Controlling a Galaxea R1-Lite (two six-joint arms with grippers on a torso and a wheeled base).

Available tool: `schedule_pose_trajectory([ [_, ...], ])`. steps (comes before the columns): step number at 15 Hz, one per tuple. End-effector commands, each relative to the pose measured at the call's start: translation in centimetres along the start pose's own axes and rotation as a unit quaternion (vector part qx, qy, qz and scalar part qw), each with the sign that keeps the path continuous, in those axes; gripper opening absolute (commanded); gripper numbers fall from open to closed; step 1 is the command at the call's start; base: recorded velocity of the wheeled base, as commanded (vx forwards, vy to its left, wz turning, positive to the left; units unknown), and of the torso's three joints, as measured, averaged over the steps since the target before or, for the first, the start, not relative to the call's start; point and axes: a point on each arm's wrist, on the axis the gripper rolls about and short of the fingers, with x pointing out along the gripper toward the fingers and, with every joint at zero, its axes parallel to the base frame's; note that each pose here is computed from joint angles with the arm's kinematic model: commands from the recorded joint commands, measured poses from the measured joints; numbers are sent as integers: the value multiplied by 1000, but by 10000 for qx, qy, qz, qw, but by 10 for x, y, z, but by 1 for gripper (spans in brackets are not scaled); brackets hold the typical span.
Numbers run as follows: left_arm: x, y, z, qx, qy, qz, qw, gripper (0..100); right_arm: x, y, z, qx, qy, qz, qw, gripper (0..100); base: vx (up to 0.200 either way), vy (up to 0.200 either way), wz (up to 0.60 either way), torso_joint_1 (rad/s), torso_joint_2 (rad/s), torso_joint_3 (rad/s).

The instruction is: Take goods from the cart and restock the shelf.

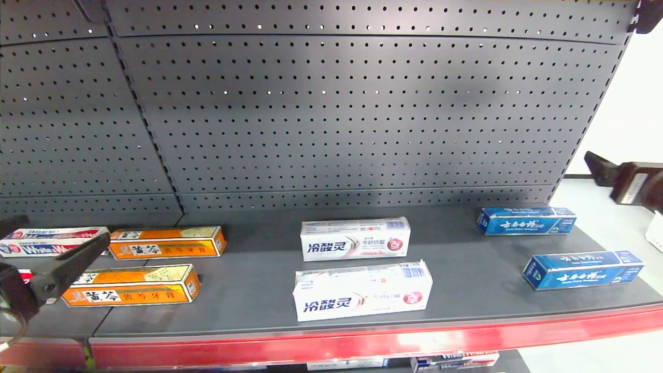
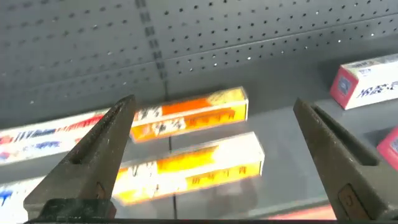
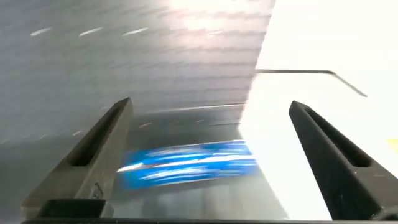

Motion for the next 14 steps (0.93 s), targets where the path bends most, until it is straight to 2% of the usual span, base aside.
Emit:
schedule_pose_trajectory([
  [1,-37,-7,-25,10,-256,31,9997,100,-38,-35,9,61,-340,-598,9976,100,0,0,0,0,0,0],
  [3,-52,-11,-38,-94,-371,-69,9992,100,-68,-49,-6,-14,-260,-892,9957,100,0,0,0,0,0,0],
  [5,-71,-15,-46,-197,-629,-84,9978,100,-120,-66,-50,-118,106,-1454,9892,100,0,0,0,0,0,0],
  [6,-74,-16,-48,-240,-651,-85,9976,100,-133,-67,-63,-152,201,-1551,9876,100,0,0,0,0,0,0],
  [7,-79,-17,-53,-305,-575,-94,9978,100,-152,-69,-82,-194,327,-1669,9852,100,0,0,0,0,0,0],
  [8,-83,-18,-56,-314,-516,-121,9981,100,-163,-68,-89,-189,348,-1652,9855,100,0,0,0,0,0,0],
  [10,-91,-21,-66,-318,-435,-281,9982,100,-180,-67,-97,-207,455,-1431,9884,100,0,0,0,0,0,0],
  [14,-102,-23,-80,-334,-373,-400,9979,100,-220,-65,-132,-202,874,-248,9957,100,0,0,0,0,0,0],
])
